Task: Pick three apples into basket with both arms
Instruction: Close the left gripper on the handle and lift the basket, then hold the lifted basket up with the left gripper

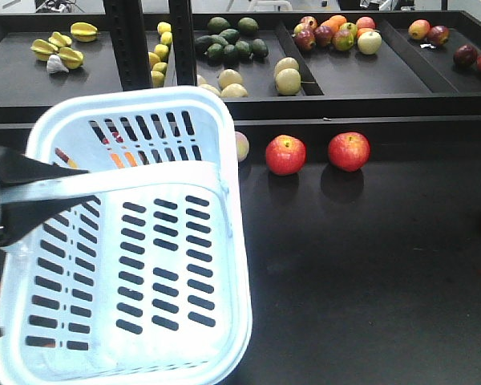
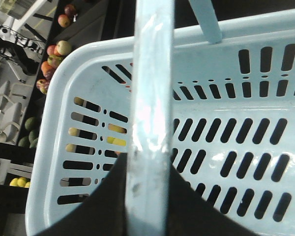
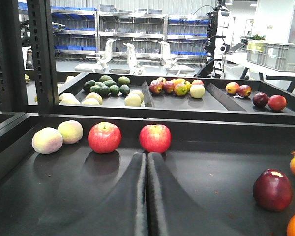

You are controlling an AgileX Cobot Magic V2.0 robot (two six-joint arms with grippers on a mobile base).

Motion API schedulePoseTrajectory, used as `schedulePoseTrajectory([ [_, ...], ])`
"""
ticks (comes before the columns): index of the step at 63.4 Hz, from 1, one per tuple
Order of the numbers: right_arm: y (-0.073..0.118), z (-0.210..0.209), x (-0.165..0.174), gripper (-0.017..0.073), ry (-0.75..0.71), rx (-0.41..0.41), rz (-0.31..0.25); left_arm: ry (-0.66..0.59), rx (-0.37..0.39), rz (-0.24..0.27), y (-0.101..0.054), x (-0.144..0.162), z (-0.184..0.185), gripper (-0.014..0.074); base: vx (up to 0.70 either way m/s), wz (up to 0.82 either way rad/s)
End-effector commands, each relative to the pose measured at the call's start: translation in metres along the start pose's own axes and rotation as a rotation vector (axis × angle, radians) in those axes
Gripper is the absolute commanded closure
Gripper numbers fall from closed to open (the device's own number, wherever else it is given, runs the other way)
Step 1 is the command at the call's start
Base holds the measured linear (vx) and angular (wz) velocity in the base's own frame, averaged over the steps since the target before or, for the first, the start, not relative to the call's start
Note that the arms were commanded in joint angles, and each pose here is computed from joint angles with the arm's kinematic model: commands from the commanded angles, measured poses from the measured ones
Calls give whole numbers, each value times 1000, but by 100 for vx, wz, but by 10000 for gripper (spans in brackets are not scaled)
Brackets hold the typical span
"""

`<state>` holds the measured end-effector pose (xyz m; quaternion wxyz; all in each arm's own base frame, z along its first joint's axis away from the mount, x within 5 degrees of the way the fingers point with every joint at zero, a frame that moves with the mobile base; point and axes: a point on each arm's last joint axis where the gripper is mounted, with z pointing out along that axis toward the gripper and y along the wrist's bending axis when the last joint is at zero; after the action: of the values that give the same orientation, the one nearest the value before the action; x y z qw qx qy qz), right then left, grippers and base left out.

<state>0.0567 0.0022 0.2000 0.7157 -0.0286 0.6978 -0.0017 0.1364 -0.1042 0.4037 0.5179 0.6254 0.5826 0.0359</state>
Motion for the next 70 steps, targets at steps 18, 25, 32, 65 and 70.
schedulePoseTrajectory([
  [18,0,0,-2,568,-58,7,-11,-143,-201,-1,6,-15,-55,601,0,0],
  [25,0,0,-2,568,-58,7,-11,-141,-194,-2,6,-15,-55,601,0,0],
  [32,0,0,-2,568,-58,7,-11,-138,-189,-3,5,-15,-54,601,0,0],
  [65,0,0,-2,568,-58,7,-11,-128,-164,-3,3,-14,-54,601,0,0],
  [70,0,0,-2,568,-58,7,-11,-128,-164,-3,3,-14,-54,601,0,0],
])
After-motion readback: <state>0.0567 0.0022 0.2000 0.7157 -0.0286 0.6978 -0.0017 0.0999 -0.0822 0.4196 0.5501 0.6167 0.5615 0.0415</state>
